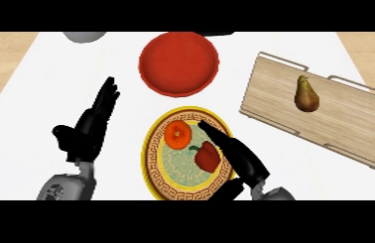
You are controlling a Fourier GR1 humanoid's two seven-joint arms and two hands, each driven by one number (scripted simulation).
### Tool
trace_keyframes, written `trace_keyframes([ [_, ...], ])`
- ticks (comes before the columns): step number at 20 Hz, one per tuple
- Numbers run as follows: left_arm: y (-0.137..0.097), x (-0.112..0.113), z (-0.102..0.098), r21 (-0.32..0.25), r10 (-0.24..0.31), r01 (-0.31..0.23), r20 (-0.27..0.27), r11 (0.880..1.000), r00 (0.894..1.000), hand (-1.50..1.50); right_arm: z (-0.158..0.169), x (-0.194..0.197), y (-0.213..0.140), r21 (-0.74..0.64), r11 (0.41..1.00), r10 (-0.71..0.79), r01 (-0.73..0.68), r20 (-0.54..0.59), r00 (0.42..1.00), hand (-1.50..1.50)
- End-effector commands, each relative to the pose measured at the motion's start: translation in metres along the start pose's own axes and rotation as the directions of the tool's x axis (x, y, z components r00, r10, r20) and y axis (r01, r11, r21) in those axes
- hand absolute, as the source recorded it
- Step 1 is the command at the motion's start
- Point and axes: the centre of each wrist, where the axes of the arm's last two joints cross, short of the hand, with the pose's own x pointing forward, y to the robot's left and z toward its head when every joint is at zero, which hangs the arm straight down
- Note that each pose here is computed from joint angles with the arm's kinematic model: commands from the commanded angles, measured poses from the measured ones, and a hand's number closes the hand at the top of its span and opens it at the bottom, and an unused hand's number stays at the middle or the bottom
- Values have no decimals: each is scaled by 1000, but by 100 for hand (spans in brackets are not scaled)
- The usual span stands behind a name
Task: Pick the bell pepper from the plate and place it in the bowl
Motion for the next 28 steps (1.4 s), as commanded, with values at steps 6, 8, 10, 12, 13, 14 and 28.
trace_keyframes([
  [6, -6, 8, -17, -4, 1, -1, 3, 1000, 1000, 0, -27, -23, 3, 14, 990, 140, -139, -42, 989, -150],
  [8, 18, -15, -15, 6, -7, 7, -10, 1000, 1000, 0, -17, -47, 17, 41, 994, 108, -106, -55, 993, -150],
  [10, -3, 3, -2, 2, 9, -9, -15, 1000, 1000, 0, -20, -35, 8, 56, 994, 98, -94, -54, 994, -150],
  [12, -5, 5, -14, 7, -14, 14, 0, 1000, 1000, 0, -22, -18, 34, 131, 972, 192, -198, 57, 980, 150],
  [13, 10, 3, -5, -2, -2, 2, 6, 1000, 1000, 0, -23, -23, 24, 131, 964, 226, -231, 51, 973, 150],
  [14, 3, 5, -23, -11, -16, 16, 15, 1000, 1000, 0, -29, -17, 46, 128, 955, 259, -269, 91, 962, 150],
  [28, -13, 2, -7, -58, 3, -2, 18, 998, 1000, 0, -48, 36, 35, -115, 991, 77, -70, 56, 995, 150],
])
